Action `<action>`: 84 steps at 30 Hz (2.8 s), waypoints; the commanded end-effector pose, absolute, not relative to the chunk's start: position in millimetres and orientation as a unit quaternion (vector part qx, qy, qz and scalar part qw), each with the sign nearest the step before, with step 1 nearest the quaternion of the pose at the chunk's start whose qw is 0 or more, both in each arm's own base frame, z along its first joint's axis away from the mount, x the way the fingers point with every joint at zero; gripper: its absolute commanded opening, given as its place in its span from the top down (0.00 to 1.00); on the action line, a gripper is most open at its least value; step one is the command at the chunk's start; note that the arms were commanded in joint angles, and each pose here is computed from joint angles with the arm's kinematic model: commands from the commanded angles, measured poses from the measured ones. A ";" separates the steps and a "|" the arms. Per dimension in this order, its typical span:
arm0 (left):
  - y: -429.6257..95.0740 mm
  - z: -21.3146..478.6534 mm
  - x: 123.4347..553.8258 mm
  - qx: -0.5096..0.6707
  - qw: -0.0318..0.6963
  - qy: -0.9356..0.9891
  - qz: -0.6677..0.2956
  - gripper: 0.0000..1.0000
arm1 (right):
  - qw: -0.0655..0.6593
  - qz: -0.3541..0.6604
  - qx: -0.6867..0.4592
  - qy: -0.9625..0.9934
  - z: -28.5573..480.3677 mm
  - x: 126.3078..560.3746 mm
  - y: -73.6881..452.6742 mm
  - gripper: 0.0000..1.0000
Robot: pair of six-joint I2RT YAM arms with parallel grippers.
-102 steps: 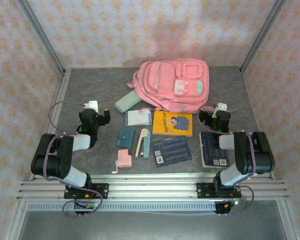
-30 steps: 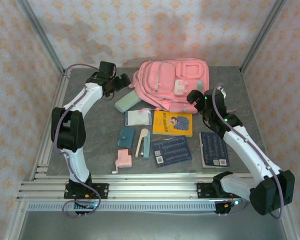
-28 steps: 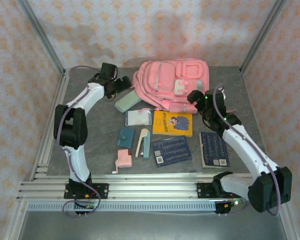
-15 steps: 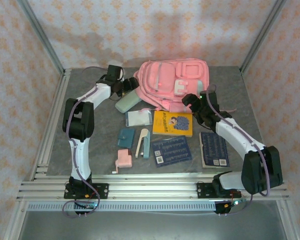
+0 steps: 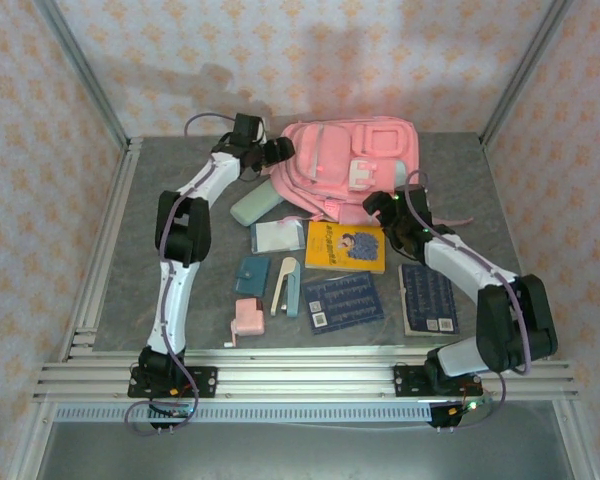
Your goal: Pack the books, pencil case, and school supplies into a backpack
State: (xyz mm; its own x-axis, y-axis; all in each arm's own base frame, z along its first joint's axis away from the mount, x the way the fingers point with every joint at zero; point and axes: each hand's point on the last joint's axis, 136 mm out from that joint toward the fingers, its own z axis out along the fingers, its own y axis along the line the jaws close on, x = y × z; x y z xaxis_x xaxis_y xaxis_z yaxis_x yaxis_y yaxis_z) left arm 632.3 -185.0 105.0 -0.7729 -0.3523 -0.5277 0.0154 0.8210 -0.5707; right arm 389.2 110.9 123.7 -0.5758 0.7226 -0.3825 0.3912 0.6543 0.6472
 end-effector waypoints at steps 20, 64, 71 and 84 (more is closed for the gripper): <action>-295.9 272.7 554.1 -0.055 0.333 0.847 -0.410 1.00 | 0.284 0.195 0.408 0.846 59.1 452.0 32.1 0.49; -204.8 140.7 302.7 -0.008 0.188 0.974 -0.130 0.44 | 0.303 0.192 0.092 0.929 186.0 299.2 129.2 0.36; -182.7 83.9 266.7 0.003 0.141 0.985 -0.099 0.49 | 0.286 0.203 0.071 0.934 164.0 282.6 141.1 0.38; -210.9 68.0 251.9 0.058 0.113 0.984 -0.122 0.55 | 0.250 0.234 0.064 0.937 127.0 264.2 150.4 0.42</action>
State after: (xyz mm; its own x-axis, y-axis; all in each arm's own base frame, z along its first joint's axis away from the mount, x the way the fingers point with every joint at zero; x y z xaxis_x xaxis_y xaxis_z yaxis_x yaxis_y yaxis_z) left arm 247.6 -202.7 68.0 -0.9733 0.0480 -0.2244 0.1001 0.9688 -0.2268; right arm 263.4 144.3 121.6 -0.8770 0.2367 -0.4180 0.0317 0.8968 0.4414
